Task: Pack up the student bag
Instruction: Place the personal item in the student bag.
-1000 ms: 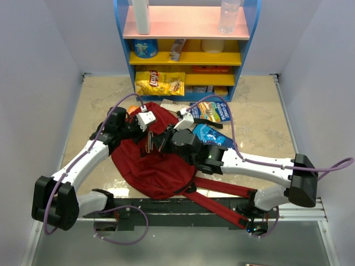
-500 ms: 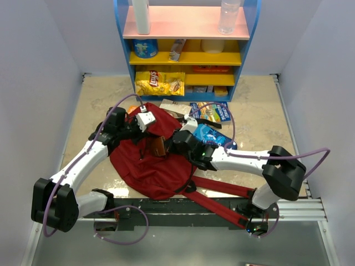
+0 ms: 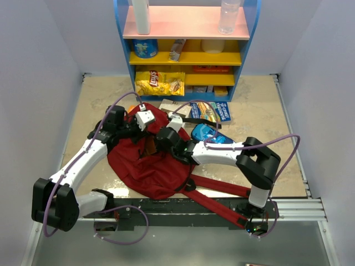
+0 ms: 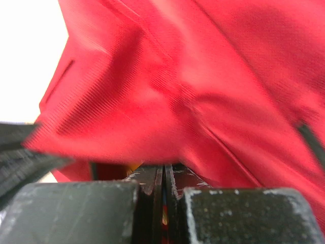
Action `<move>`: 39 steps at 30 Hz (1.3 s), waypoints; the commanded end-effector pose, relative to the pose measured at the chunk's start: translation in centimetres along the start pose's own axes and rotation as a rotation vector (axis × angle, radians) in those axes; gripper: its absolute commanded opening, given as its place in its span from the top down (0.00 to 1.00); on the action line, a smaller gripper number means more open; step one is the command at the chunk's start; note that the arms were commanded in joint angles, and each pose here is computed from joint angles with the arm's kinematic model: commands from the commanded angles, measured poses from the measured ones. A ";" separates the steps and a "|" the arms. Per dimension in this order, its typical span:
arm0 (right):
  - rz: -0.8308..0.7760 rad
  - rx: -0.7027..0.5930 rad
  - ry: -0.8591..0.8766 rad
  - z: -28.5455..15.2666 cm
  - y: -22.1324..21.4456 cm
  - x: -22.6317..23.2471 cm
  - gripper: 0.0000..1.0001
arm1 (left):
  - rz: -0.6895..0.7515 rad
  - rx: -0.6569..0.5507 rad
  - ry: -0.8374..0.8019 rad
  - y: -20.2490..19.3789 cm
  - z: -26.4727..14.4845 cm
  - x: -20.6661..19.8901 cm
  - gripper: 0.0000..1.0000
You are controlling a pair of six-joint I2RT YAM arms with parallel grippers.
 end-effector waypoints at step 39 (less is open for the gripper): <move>-0.292 -0.067 0.001 -3.5 -3.8 1.0 1.00 | 0.019 -0.087 -0.080 3.0 0.3 0.1 1.00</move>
Point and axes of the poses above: each gripper's point midway between its finger pads, its own z axis out along the fingers, its own x axis along the line the jaws close on, y = z × x, the point moved 6 cm from there along -z, back along the fingers, and after that the axes turned 9 degrees about -z, right-handed, at the moved point
